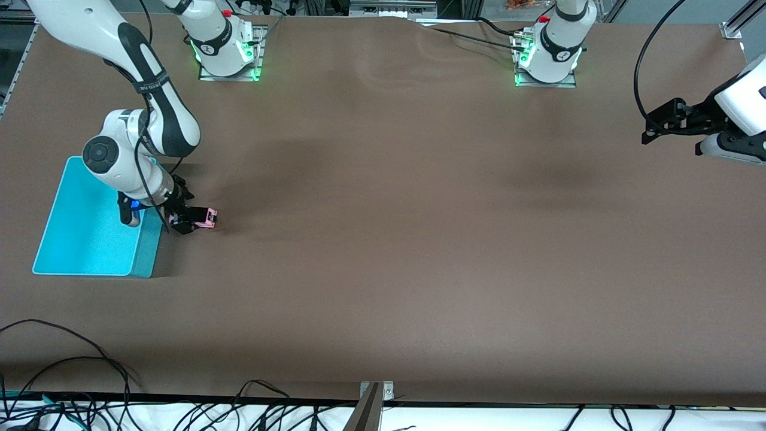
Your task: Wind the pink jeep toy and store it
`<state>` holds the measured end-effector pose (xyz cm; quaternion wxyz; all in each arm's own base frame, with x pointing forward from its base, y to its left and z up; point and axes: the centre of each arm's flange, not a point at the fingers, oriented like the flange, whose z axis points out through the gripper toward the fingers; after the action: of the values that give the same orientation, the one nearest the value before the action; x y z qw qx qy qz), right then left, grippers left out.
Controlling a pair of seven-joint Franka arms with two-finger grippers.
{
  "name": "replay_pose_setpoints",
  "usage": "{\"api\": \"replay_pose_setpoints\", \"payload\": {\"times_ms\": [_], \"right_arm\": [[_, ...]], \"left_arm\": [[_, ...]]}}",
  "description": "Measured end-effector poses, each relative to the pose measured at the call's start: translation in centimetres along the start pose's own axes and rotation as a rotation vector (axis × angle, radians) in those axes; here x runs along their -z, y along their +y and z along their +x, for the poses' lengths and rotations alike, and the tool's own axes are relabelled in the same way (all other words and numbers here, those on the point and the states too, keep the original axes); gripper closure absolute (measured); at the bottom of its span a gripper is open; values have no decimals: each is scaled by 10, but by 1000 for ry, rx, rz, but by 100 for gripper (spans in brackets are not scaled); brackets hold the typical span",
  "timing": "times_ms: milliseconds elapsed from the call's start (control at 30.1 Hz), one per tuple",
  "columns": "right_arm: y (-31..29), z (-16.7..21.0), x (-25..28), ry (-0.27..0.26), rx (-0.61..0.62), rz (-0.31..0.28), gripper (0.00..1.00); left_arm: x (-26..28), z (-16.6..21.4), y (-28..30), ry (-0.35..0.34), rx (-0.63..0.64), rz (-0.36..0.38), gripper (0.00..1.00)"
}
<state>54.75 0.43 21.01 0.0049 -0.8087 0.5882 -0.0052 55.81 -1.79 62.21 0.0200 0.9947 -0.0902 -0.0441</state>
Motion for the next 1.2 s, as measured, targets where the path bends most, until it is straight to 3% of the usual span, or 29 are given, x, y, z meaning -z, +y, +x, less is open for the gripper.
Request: {"api": "replay_pose_setpoints", "payload": {"times_ms": [299,432,499,598,898,1197], "right_arm": [[-1,0,-11,3,-20,13,2],[-1,0,-12,4,-22,16,22],[-1,0,-11,4,-22,19,39],[-2,0,-10,6,-22,24,47],[-6,-2,-4,13,7,37,47],[-12,-6,35,25,294,35,47]], "left_arm": [[0,0,0,0,0,0,0],[0,0,0,0,0,0,0],[0,0,0,0,0,0,0],[0,0,0,0,0,0,0],[0,0,0,0,0,0,0],[0,0,0,0,0,0,0]]}}
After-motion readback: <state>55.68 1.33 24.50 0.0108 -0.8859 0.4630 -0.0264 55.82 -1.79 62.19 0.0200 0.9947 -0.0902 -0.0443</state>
